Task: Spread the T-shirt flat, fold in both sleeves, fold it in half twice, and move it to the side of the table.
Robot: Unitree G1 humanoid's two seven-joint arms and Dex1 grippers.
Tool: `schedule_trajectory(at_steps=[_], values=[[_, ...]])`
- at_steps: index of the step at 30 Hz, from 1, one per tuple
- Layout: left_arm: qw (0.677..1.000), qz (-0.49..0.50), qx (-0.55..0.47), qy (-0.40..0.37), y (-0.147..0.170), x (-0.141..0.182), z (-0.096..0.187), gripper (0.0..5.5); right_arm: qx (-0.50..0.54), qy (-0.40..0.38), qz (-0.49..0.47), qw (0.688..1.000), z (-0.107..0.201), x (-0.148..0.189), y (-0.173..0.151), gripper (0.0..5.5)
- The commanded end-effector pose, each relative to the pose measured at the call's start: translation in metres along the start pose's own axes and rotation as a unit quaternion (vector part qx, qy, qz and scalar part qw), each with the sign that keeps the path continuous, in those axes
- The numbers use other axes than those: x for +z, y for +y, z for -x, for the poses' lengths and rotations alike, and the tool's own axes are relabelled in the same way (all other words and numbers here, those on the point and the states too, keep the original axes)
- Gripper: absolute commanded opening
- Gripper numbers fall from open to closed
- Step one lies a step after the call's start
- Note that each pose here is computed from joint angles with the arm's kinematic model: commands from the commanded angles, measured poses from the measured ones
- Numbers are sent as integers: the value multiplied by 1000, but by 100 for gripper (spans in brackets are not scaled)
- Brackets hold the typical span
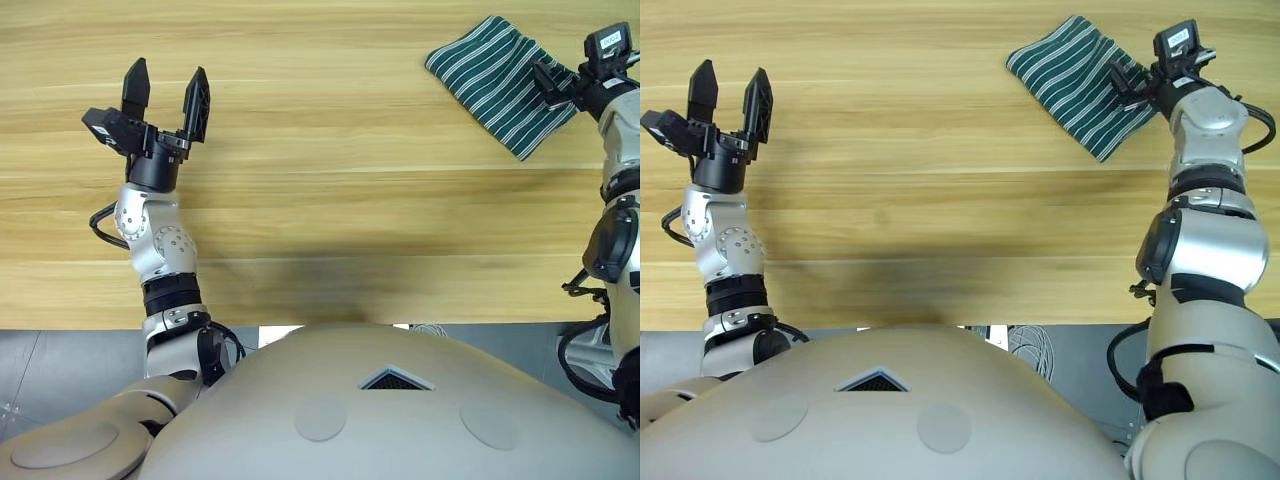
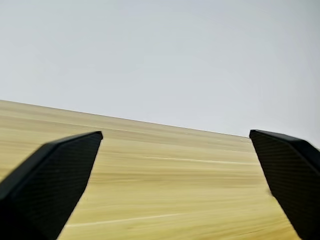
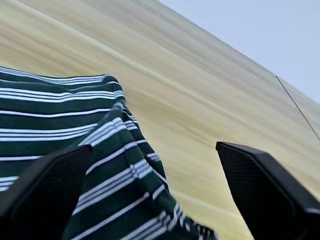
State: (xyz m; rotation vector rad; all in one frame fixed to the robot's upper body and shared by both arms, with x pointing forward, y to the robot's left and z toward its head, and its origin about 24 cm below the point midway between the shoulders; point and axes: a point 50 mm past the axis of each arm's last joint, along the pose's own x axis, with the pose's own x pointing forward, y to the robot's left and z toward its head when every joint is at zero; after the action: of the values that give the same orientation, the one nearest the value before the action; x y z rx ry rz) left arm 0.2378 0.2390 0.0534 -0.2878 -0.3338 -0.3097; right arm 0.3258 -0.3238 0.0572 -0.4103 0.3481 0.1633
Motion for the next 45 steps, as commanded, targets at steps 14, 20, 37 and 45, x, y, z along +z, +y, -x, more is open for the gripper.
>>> schedule_trajectory(at_steps=[14,20,37,45], values=[[1000,-7,-23,0,-2,9,-1,540,54,120,-17,991,11,-60,34,461],[1000,-13,-15,-10,-3,14,7,540,-45,153,-303,940,8,-91,80,461],[1000,-4,-15,-16,-10,11,10,540,4,101,-160,982,-38,-30,149,461],[1000,-6,-17,-18,-11,13,12,540,-138,185,-136,964,-2,-85,91,461]])
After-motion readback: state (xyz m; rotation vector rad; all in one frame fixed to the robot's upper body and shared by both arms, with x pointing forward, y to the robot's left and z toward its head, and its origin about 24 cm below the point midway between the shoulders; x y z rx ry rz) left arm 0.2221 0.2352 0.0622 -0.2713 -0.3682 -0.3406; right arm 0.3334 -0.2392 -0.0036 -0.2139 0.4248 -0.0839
